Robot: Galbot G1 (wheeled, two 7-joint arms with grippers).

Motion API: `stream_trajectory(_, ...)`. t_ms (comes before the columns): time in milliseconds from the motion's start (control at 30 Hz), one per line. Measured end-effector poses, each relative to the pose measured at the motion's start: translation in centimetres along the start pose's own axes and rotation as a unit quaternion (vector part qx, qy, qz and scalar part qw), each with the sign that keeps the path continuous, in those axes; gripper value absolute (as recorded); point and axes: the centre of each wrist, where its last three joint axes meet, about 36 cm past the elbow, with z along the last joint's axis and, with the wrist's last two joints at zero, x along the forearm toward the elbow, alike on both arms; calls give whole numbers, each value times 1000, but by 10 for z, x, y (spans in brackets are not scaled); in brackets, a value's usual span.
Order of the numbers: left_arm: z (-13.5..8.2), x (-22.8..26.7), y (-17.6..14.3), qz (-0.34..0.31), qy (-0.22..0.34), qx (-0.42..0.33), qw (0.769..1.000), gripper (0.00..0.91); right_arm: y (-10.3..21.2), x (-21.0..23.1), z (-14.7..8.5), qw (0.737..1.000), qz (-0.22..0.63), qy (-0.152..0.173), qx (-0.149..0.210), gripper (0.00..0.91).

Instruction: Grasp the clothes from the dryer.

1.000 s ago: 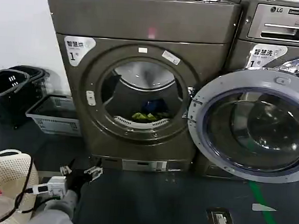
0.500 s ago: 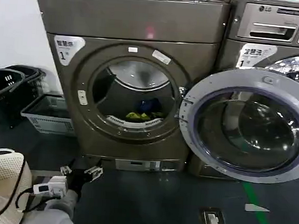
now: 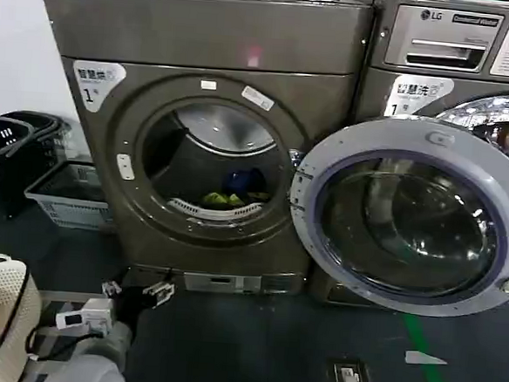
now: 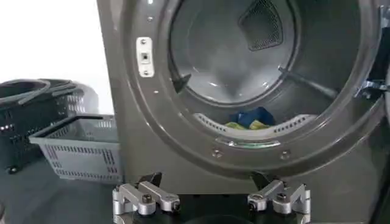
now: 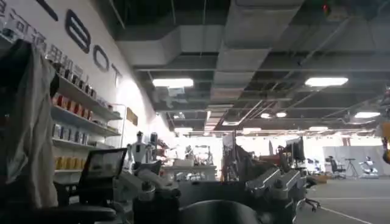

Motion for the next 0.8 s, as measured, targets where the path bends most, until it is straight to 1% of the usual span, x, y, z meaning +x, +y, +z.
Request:
stream_trajectory(300, -2, 2, -1, 2, -4, 2, 1000, 907, -5, 1, 1, 1000, 5, -6, -12, 907)
stream_trajectory(800, 0, 2, -4, 8, -2, -6, 1000, 907, -9, 1, 1, 1000, 13, -7, -19, 907)
